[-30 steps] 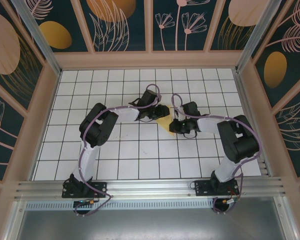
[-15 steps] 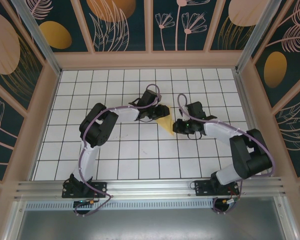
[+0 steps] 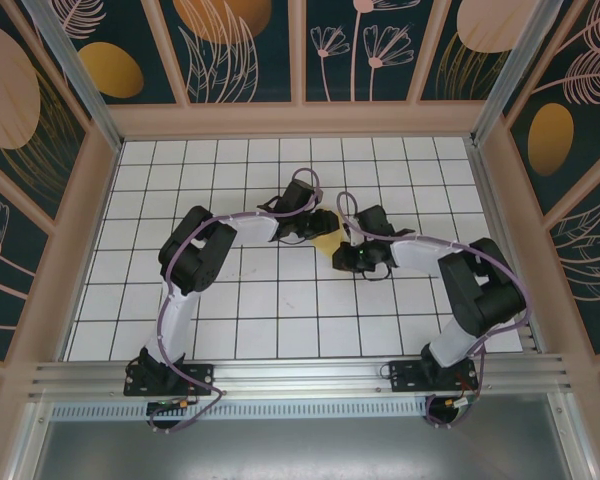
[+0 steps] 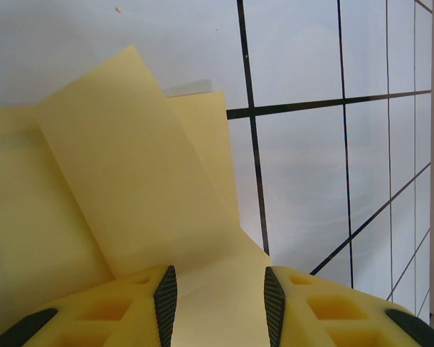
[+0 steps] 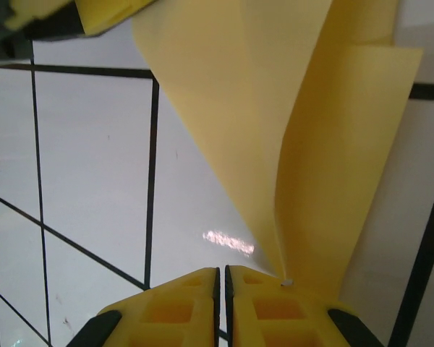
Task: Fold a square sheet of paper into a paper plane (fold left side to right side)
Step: Fourth fold the wing at the center of the table.
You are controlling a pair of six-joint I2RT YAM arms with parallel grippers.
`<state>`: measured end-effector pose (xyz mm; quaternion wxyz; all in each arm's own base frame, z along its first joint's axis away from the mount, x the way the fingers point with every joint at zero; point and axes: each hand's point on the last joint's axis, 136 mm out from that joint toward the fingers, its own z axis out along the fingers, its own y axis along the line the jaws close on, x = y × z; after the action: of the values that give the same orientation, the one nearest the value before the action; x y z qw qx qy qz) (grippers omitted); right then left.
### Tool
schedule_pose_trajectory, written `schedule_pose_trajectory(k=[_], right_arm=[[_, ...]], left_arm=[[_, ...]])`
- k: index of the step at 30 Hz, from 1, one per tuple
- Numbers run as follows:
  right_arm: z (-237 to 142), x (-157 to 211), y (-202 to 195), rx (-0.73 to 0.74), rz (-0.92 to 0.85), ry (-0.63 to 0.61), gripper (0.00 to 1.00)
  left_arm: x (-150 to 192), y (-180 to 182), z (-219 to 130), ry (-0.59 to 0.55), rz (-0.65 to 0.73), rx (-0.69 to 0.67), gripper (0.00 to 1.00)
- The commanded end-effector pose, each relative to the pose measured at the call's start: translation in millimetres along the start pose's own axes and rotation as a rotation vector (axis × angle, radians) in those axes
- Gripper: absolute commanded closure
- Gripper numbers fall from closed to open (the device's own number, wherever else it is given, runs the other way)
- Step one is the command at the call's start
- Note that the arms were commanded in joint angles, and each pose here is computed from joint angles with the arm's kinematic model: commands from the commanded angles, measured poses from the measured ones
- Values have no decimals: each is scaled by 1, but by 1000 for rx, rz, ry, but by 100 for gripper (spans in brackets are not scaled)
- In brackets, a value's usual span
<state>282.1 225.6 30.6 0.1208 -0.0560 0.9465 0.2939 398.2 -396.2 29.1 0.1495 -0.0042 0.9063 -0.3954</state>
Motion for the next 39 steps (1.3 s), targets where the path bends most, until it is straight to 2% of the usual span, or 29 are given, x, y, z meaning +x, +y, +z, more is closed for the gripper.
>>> schedule_pose_trajectory(k=[1,8,18,26,39], right_arm=[[-3,-19,-1,21,-7,-46,85],[0,-15,-14,50,11,-24,85],[0,-17,-12,58,-4,-25,85],[-7,-25,13,-1,-59,-69,85],[4,-19,-16,129,-23,-32,84]], left_arm=[[32,57,13,84,-77,-166,59],[32,57,14,85,-76,-166,60],[33,58,14,87,-76,-168,60],[32,58,14,86,-75,-168,60],[33,59,14,85,-77,-169,59]])
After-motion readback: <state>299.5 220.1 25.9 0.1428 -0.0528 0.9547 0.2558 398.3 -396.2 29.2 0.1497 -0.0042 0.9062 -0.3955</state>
